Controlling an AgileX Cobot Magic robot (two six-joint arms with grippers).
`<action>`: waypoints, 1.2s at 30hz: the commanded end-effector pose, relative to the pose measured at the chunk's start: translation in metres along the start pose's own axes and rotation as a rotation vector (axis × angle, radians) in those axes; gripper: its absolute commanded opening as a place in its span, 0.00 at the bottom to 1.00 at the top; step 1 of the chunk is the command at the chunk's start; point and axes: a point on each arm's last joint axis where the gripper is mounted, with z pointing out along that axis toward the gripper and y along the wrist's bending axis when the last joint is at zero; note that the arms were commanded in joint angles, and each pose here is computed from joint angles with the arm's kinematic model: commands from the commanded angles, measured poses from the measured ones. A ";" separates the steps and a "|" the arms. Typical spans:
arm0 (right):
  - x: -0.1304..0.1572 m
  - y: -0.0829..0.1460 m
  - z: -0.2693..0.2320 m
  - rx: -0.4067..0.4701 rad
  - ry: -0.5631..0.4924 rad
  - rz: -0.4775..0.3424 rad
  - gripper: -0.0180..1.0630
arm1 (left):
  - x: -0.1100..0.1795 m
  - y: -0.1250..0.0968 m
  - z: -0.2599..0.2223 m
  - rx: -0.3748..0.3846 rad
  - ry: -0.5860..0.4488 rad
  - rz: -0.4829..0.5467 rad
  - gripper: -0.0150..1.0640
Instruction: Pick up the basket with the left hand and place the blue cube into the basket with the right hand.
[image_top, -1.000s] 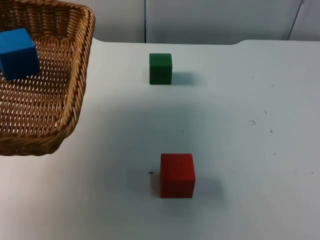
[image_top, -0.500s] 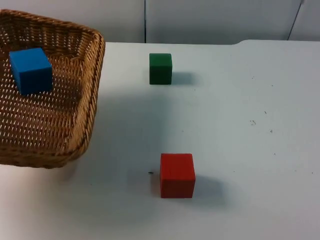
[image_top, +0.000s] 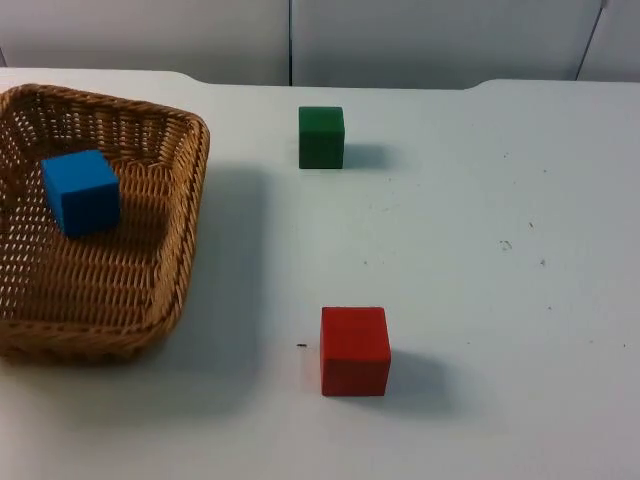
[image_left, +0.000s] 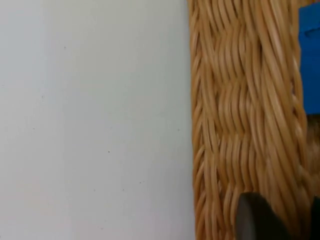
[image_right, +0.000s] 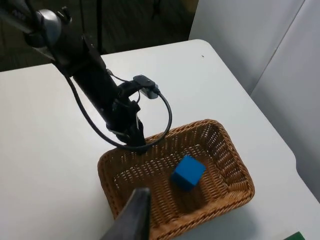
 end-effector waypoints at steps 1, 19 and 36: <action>-0.002 0.002 -0.005 -0.008 -0.015 -0.009 0.90 | -0.002 0.001 0.005 0.007 -0.005 -0.002 0.01; -0.001 0.003 -0.005 -0.011 -0.011 -0.008 0.90 | 0.003 0.018 0.016 -0.085 0.015 0.021 0.25; -0.001 0.003 -0.005 -0.013 -0.004 -0.018 0.90 | -0.011 -0.004 -0.017 -0.130 -0.060 0.158 0.99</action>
